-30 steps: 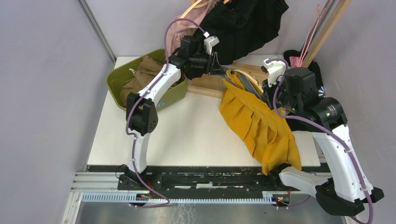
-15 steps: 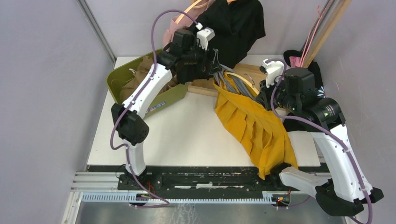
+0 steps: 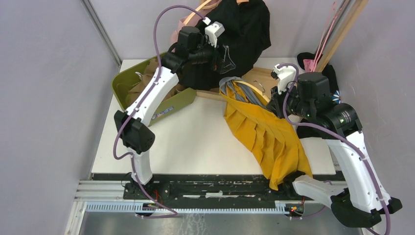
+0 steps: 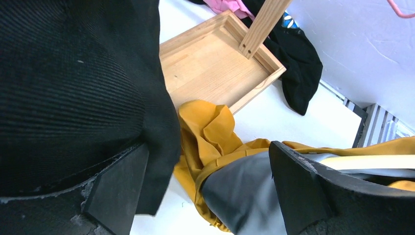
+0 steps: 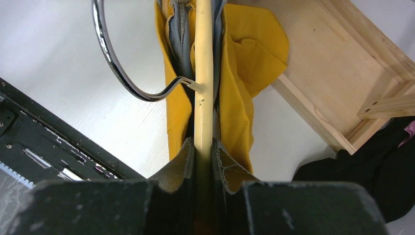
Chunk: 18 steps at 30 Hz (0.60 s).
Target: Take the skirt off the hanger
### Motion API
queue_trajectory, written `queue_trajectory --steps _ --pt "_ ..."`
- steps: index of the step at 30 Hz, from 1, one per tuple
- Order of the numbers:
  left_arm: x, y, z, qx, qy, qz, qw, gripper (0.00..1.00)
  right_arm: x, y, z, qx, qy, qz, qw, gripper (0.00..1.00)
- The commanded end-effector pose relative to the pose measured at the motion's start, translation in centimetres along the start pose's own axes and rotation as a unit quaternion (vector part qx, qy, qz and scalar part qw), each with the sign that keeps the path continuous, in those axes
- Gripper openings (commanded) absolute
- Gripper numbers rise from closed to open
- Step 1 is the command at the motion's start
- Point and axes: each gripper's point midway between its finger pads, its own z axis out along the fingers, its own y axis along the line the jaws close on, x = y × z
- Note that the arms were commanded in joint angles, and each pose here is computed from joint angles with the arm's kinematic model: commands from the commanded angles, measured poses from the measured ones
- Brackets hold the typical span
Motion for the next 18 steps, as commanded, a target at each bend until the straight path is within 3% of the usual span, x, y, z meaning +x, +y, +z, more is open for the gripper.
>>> queue_trajectory --steps 1,8,18 --pt "-0.8 -0.9 1.4 0.027 -0.020 0.000 0.999 0.99 -4.8 0.2 -2.4 -0.003 -0.095 -0.009 0.995 0.01" --pt "2.4 -1.1 2.7 0.052 0.015 -0.021 0.998 0.99 -5.0 0.1 -2.7 0.001 -0.091 -0.017 0.996 0.01" --pt "2.1 -3.3 1.5 0.096 0.012 -0.032 0.995 0.99 -4.3 -0.2 -2.0 0.006 -0.078 -0.021 0.997 0.01"
